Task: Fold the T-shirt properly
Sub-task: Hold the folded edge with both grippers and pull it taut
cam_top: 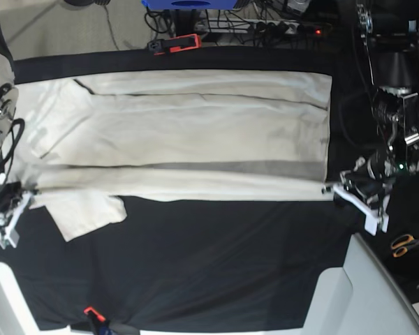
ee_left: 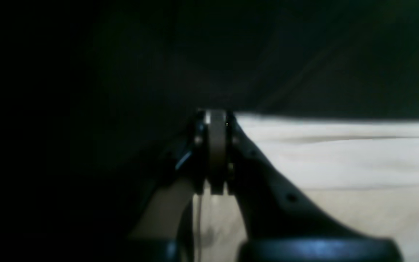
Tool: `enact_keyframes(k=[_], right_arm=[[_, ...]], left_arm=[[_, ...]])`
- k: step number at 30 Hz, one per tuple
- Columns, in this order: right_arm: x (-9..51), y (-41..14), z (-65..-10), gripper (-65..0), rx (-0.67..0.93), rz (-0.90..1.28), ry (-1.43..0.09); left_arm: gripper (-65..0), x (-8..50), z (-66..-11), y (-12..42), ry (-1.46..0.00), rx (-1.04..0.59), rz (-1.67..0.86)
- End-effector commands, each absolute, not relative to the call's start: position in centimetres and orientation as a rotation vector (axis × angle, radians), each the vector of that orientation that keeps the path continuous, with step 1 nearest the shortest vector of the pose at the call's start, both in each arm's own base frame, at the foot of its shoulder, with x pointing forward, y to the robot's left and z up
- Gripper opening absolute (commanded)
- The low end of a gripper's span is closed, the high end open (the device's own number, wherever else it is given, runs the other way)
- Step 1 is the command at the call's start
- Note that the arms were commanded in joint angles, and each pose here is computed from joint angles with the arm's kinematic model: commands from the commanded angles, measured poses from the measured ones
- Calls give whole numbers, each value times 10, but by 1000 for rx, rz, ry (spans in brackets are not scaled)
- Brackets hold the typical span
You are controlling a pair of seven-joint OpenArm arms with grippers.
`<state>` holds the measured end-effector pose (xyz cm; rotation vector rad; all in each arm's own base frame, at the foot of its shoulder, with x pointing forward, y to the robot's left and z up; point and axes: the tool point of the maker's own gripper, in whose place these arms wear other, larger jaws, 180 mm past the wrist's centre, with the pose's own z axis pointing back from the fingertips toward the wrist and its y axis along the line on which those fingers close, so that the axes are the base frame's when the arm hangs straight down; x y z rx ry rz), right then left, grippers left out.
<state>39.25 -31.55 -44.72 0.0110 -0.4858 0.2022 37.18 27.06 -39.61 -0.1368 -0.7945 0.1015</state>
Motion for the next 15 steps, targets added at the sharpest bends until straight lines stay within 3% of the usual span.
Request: enact_keyframes(k=[1,15], right_arm=[[418,-329,-416,-648,-27,200,-571],[450,-320,-378,-648,-115,338,-681]], left_arm=[[-650,387,-373,279,-863,-119,91],[-650,402,-359,280,-897,-122,91]])
